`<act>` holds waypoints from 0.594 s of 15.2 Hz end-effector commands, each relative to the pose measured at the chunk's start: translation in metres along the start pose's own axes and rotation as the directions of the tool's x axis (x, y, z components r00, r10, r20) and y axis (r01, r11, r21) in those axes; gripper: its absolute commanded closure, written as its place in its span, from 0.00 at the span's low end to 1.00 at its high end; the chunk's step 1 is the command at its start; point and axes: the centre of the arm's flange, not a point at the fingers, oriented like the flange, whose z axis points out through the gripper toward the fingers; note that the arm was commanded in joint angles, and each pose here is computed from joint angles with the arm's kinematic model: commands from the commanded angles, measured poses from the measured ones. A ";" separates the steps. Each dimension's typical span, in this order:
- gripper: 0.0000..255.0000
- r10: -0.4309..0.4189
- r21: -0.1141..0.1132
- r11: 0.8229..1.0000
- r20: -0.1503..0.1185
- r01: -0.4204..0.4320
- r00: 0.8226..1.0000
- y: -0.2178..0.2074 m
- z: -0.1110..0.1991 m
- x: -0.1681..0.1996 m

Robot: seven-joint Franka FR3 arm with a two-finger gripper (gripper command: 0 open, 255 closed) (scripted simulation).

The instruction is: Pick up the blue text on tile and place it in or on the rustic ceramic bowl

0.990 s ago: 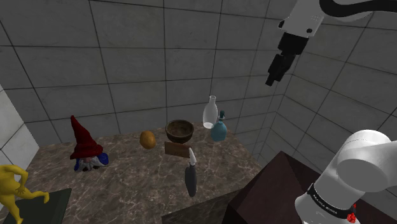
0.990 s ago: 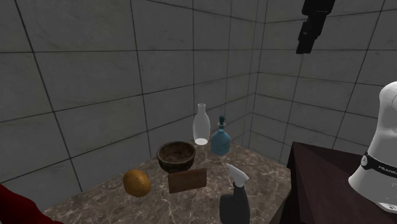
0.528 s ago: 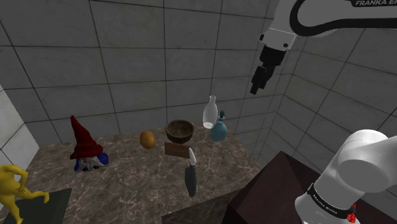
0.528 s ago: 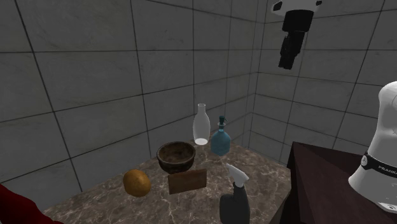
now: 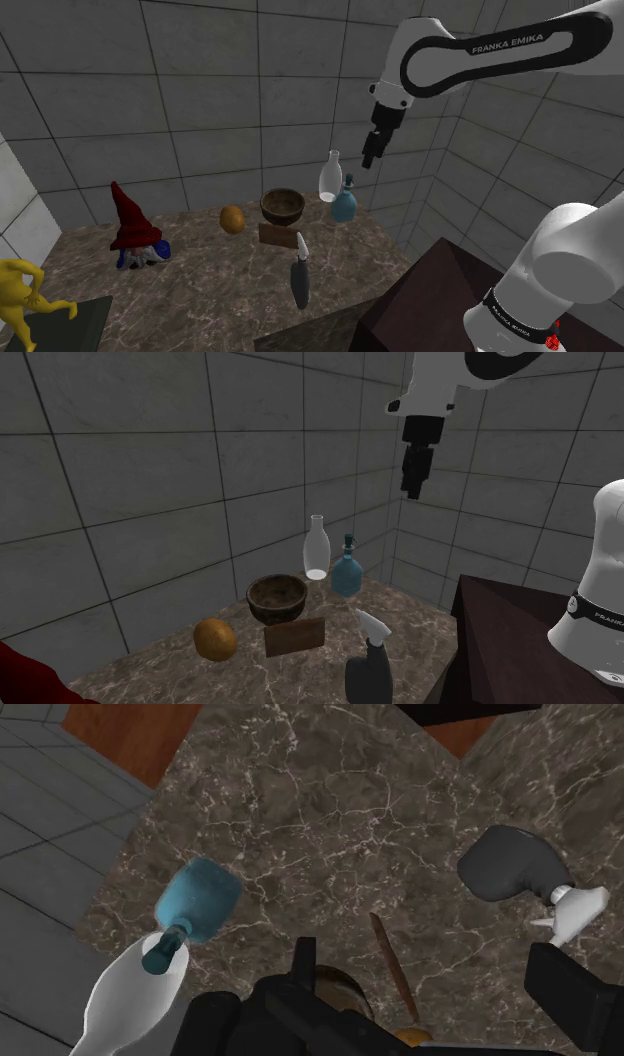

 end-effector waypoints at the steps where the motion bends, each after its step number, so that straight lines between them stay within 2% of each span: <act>1: 0.00 -0.028 0.001 1.000 0.005 0.028 1.000 -0.002 0.021 0.020; 9: 0.00 -0.135 0.006 0.991 0.028 0.135 0.990 -0.013 0.106 0.086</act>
